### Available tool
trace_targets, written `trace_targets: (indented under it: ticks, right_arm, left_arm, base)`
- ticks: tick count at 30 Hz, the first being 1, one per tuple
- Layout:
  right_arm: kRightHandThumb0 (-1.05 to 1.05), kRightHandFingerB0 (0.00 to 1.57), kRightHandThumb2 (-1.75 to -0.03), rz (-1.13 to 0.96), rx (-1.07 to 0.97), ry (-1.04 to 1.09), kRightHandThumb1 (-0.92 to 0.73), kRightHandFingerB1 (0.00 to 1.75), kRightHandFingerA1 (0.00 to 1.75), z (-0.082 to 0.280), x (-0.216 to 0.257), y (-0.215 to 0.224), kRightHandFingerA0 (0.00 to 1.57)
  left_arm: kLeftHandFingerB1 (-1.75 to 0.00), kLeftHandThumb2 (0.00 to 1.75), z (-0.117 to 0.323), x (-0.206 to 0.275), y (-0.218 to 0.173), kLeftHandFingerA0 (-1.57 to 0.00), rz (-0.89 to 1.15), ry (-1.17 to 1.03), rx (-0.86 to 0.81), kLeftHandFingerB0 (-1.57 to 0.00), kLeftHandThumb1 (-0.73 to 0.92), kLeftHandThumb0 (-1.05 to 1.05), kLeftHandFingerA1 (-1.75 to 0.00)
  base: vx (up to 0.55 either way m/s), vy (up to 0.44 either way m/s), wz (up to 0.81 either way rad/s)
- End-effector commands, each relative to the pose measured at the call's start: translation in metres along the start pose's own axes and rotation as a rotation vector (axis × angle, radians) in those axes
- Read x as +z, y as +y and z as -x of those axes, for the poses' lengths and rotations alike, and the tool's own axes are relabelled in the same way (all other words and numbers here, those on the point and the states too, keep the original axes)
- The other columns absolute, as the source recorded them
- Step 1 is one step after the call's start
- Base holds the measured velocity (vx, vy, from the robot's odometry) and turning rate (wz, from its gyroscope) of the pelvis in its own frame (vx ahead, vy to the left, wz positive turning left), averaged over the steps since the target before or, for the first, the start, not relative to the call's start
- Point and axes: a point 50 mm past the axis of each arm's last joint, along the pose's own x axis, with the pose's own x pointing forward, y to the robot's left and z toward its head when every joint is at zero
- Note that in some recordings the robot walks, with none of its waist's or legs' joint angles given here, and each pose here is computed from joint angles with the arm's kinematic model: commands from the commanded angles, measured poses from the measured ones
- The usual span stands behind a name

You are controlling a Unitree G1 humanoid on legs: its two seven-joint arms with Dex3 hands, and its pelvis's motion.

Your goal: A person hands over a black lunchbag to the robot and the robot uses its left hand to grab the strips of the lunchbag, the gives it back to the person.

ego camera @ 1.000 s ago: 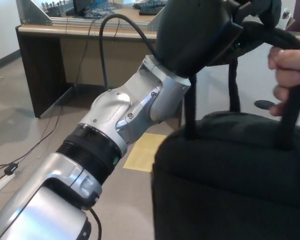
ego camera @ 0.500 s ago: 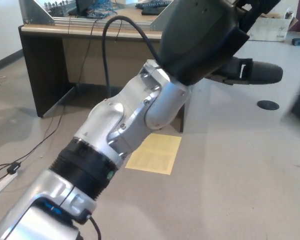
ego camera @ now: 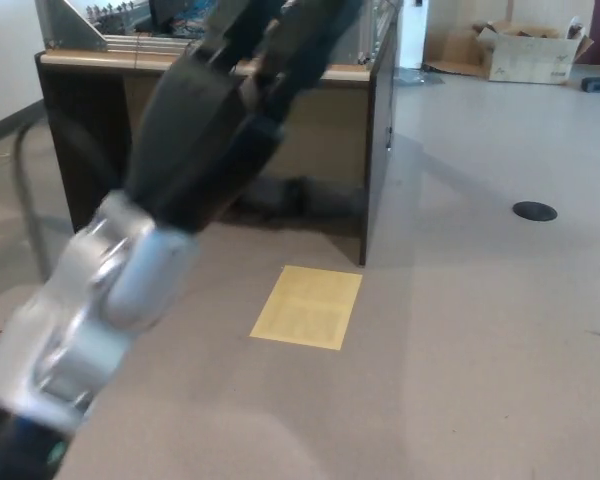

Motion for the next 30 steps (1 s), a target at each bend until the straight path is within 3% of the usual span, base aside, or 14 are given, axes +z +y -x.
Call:
trace_targets:
  ticks: [1, 2, 3, 8, 9, 15, 22, 26, 27, 30]
  right_arm:
    - [-0.47, 0.52, -0.61, -0.012, -0.026, 0.033, -0.70, 0.43, 0.43, 0.008, -0.011, -0.003, 0.46]
    - [-0.47, 0.52, -0.61, -0.012, -0.029, 0.035, -0.70, 0.43, 0.43, 0.009, -0.012, -0.004, 0.46]
    - [-0.50, 0.47, -0.62, -0.018, -0.040, 0.036, -0.72, 0.41, 0.44, 0.010, -0.013, -0.005, 0.47]
    - [-0.58, 0.38, -0.62, -0.009, -0.047, 0.041, -0.75, 0.37, 0.44, 0.014, -0.017, -0.005, 0.45]
    - [-0.59, 0.23, -0.99, -0.003, -0.046, 0.049, -0.60, 0.48, 0.57, 0.016, -0.019, -0.005, 0.38]
    - [-0.64, 0.20, -0.99, -0.030, -0.053, 0.063, -0.62, 0.46, 0.56, 0.020, -0.023, -0.003, 0.36]
    - [-0.64, 0.20, -0.99, -0.033, -0.046, 0.075, -0.62, 0.46, 0.56, 0.030, -0.030, 0.004, 0.36]
    - [-0.64, 0.23, -0.98, -0.041, -0.065, 0.076, -0.62, 0.47, 0.56, 0.031, -0.031, 0.002, 0.36]
    - [-0.64, 0.23, -0.98, -0.043, -0.069, 0.077, -0.61, 0.47, 0.56, 0.032, -0.032, 0.002, 0.38]
    - [-0.63, 0.23, -0.98, -0.033, -0.066, 0.088, -0.62, 0.47, 0.56, 0.039, -0.036, 0.004, 0.37]
  left_arm:
    - [-0.25, 0.56, 0.139, -0.035, 0.003, -0.02, 0.167, 0.358, -0.178, -0.11, 0.51, -0.67, -0.26]
    - [-0.25, 0.56, 0.151, -0.035, 0.001, -0.02, 0.178, 0.381, -0.187, -0.11, 0.51, -0.67, -0.26]
    - [-0.27, 0.79, 0.181, -0.035, -0.003, -0.06, 0.196, 0.468, -0.212, -0.10, 0.44, -0.72, -0.27]
    - [-0.31, 0.80, 0.253, -0.033, -0.005, -0.03, 0.229, 0.704, -0.286, -0.11, 0.43, -0.72, -0.26]
    - [-0.27, 0.83, 0.286, -0.031, -0.001, -0.03, 0.207, 0.805, -0.337, -0.09, 0.46, -0.72, -0.19]
    - [-0.32, 0.86, 0.351, -0.031, 0.008, -0.06, 0.143, 1.007, -0.406, -0.11, 0.53, -0.79, -0.27]
    - [-0.29, 0.83, 0.393, -0.023, 0.012, -0.06, 0.149, 1.179, -0.505, -0.10, 0.50, -0.74, -0.26]
    - [-0.32, 0.81, 0.393, -0.027, 0.010, -0.05, 0.176, 1.196, -0.484, -0.11, 0.50, -0.74, -0.30]
    - [-0.47, 0.90, 0.396, -0.028, 0.011, -0.01, 0.186, 1.214, -0.486, 0.00, 0.30, -0.36, -0.50]
    - [-0.46, 0.90, 0.402, -0.025, 0.010, -0.01, 0.228, 1.245, -0.488, 0.00, 0.29, -0.35, -0.49]
  base:
    - [0.00, 0.000, 0.00]
    - [0.00, 0.000, 0.00]
    - [0.00, 0.000, 0.00]
    - [0.00, 0.000, 0.00]
    - [0.00, 0.000, 0.00]
    - [0.00, 0.000, 0.00]
    - [0.00, 0.000, 0.00]
    - [0.00, 0.000, 0.00]
    - [0.00, 0.000, 0.00]
    - [0.00, 0.000, 0.00]
